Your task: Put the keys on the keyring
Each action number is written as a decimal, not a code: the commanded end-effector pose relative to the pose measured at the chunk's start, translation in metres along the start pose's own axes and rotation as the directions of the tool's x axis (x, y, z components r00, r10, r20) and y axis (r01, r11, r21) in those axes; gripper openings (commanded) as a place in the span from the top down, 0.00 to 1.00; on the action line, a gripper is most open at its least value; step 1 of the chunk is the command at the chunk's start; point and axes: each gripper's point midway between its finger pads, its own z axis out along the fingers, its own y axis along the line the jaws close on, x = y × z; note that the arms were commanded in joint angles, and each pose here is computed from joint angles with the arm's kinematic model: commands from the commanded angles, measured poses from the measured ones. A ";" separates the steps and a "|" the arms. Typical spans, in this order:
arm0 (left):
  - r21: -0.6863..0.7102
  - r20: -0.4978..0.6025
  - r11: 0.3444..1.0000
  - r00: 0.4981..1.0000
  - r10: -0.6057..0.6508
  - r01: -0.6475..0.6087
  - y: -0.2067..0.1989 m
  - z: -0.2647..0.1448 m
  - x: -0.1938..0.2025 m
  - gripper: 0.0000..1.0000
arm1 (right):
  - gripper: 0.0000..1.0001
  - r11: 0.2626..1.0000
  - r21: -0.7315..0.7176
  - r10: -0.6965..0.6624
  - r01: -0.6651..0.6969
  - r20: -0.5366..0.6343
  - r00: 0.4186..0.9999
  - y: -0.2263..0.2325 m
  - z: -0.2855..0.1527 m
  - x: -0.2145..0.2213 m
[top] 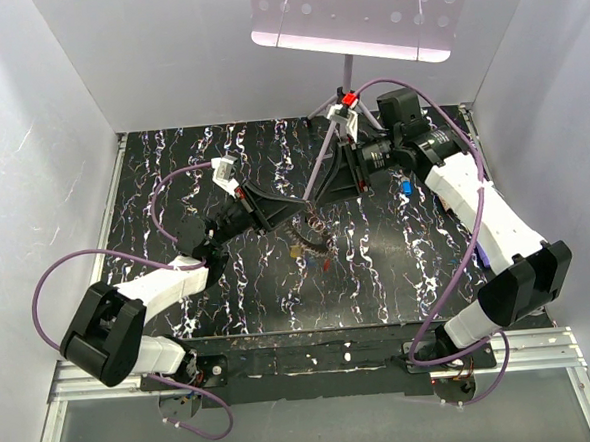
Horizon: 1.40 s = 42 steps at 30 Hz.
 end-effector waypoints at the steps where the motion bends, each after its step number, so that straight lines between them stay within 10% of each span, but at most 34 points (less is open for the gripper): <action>1: 0.200 0.116 0.964 0.982 0.152 -0.172 -0.056 0.005 -0.030 1.00 | 0.59 0.999 -0.009 -0.048 0.047 -0.007 0.999 0.005 0.005 -0.003; 28: 0.208 0.135 0.962 0.980 0.149 -0.175 -0.063 0.005 -0.035 1.00 | 0.62 0.999 0.011 -0.033 0.033 -0.026 0.999 -0.002 0.013 0.003; 36: 0.197 0.132 0.966 0.981 0.142 -0.166 -0.058 0.005 -0.034 1.00 | 0.98 0.999 0.000 -0.040 0.040 -0.025 0.999 0.002 0.013 0.002; 42: 0.125 0.005 0.986 0.994 0.113 -0.113 -0.043 0.007 -0.019 1.00 | 0.99 0.996 0.032 -0.081 0.082 -0.043 0.996 -0.001 0.011 0.004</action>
